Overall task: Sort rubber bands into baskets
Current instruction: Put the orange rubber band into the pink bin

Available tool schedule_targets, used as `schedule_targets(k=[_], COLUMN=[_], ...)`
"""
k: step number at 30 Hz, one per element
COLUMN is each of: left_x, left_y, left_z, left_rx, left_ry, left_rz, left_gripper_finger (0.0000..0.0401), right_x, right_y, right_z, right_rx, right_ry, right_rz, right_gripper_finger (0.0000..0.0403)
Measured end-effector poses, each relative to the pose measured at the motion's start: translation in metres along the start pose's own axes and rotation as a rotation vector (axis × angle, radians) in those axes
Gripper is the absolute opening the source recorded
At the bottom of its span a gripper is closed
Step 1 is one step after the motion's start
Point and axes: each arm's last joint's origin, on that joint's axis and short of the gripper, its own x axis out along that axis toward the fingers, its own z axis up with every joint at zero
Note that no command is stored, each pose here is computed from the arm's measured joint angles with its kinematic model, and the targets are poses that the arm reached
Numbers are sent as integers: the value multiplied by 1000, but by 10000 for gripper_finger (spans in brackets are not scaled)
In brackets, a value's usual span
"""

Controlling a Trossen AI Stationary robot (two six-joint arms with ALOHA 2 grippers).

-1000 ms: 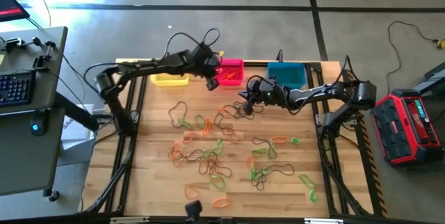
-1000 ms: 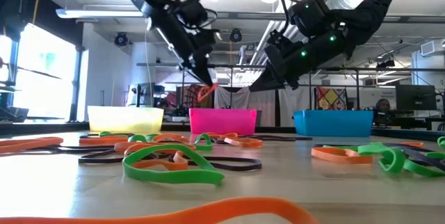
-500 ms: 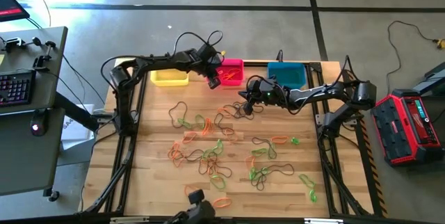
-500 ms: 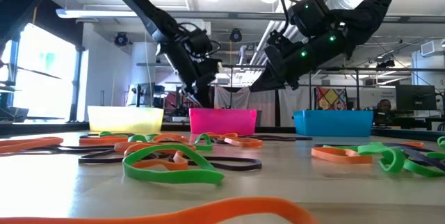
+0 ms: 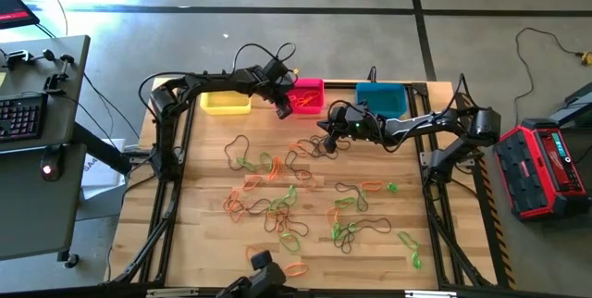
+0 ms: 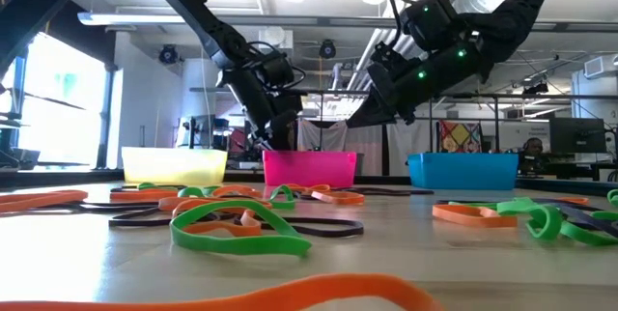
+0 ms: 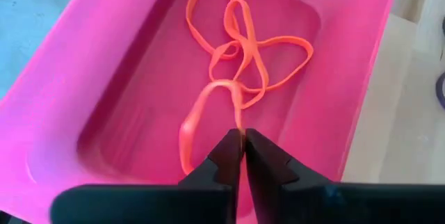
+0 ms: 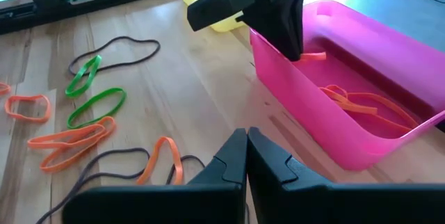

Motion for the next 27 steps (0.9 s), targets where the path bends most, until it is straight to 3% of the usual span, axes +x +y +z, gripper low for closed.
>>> schedule_targets(k=[11, 19, 27], left_x=[-14, -30, -65], left_y=[-5, -9, -24], left_z=[9, 16, -10], left_rx=[39, 45, 37], left_ry=[-27, -133, -358], left_rz=[107, 141, 170], left_gripper_finger=[88, 70, 49], right_x=[0, 0, -1], right_y=[-1, -1, 10], right_z=[1, 1, -1], right_rx=[9, 22, 8], right_ry=[-7, 2, 9], right_rz=[-4, 3, 55], right_gripper_finger=[0, 0, 1])
